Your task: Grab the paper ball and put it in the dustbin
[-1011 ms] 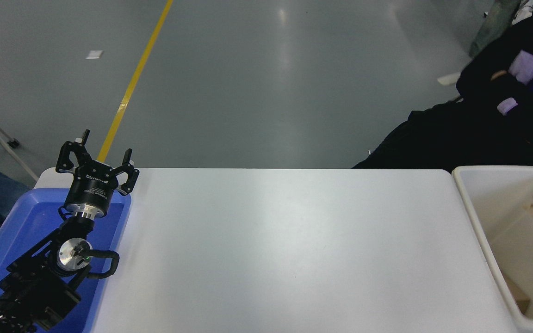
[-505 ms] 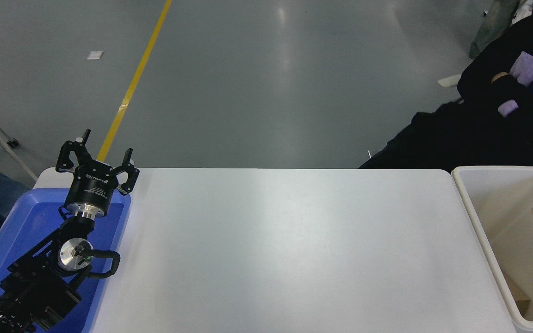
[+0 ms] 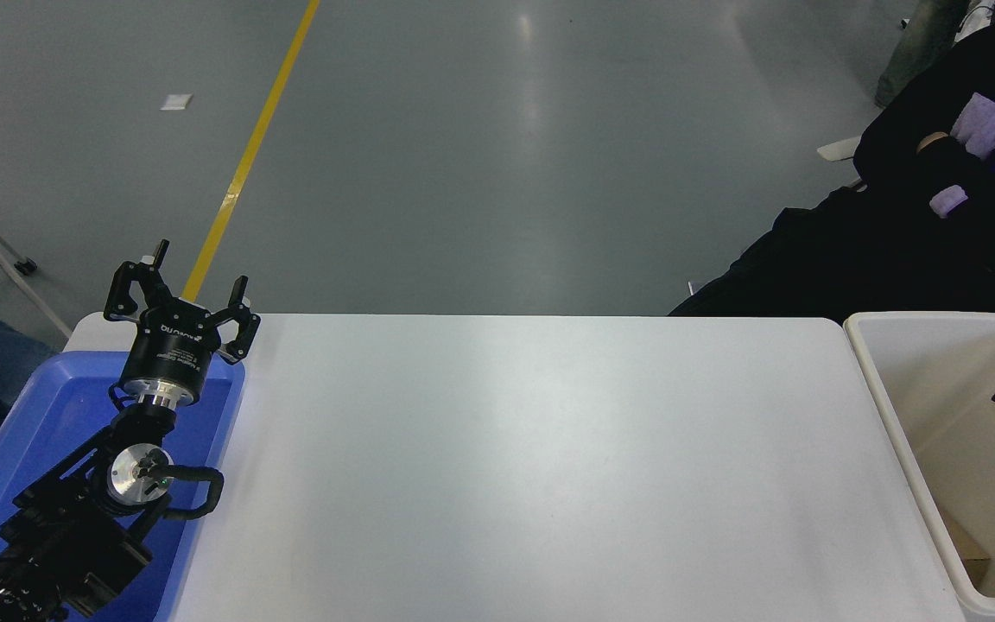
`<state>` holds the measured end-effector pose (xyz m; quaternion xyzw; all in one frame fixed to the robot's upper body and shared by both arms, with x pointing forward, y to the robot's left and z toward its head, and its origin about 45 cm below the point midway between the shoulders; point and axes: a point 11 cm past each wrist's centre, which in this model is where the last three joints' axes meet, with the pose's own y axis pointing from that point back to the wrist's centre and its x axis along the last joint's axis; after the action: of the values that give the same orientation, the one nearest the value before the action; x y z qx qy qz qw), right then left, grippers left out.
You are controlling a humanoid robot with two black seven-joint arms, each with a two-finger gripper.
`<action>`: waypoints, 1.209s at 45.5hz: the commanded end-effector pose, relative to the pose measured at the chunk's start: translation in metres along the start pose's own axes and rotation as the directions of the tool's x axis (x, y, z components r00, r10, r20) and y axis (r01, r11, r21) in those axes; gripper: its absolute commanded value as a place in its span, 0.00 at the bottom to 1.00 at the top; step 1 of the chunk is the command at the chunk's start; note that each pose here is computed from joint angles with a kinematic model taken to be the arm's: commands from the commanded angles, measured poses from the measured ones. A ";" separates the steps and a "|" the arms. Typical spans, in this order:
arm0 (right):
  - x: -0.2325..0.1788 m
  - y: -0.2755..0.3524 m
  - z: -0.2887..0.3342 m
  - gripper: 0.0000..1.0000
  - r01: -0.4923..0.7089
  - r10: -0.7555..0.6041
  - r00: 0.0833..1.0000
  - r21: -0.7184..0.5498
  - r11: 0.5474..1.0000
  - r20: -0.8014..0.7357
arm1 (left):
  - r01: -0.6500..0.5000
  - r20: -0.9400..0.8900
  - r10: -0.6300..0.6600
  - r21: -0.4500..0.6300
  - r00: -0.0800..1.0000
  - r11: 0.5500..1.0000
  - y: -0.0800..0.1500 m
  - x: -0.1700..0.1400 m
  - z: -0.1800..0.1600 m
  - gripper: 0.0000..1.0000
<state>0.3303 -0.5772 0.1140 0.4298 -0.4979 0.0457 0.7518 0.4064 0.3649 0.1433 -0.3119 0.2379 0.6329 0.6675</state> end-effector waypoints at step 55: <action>0.005 0.006 -0.001 1.00 0.034 -0.036 0.995 0.016 0.999 0.090 | 0.000 0.000 0.000 0.000 1.000 1.000 0.000 0.000 0.000 0.98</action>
<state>0.3303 -0.5754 0.1141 0.4282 -0.5210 0.0446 0.7370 0.4064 0.3647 0.1432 -0.3112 0.2381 0.6326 0.6680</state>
